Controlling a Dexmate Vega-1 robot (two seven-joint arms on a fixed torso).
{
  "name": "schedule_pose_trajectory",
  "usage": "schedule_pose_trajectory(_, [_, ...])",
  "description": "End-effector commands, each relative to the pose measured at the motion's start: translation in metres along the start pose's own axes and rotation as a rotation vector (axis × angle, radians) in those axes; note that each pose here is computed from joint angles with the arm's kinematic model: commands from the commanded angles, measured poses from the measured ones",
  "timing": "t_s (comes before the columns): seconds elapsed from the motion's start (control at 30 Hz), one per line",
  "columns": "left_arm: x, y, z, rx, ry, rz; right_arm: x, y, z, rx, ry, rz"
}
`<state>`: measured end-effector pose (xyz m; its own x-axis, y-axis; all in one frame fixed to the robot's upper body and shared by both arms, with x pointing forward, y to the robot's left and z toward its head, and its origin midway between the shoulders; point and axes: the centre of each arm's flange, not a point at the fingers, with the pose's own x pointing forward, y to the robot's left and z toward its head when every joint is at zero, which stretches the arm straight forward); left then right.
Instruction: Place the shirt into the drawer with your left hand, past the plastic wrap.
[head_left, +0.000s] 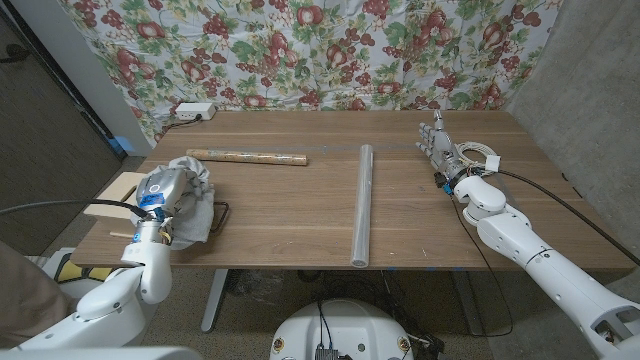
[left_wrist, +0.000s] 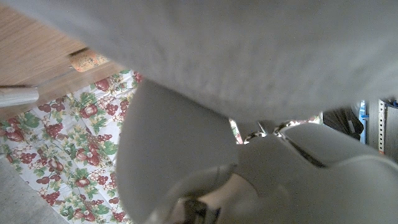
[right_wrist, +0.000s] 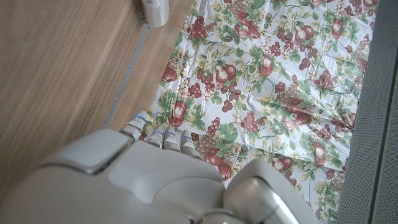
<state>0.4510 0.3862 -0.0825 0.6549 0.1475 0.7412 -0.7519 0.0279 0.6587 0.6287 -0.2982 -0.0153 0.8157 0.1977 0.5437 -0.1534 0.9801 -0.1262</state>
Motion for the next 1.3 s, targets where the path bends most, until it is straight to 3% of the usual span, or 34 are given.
schedule_pose_trajectory(0.03, [-0.0015,0.0013,-0.0014,-0.003,0.006,0.038,-0.0006,0.0015,-0.0007,0.008,0.004,0.003])
schedule_pose_trajectory(0.53, [-0.0081,0.0060,0.0054,0.007,0.006,0.046,0.0031,0.0032,0.0018,0.003,0.001,0.012])
schedule_pose_trajectory(1.3, [-0.0083,0.0058,0.0045,0.007,-0.007,0.055,0.0043,0.0015,0.0026,-0.001,0.001,0.014])
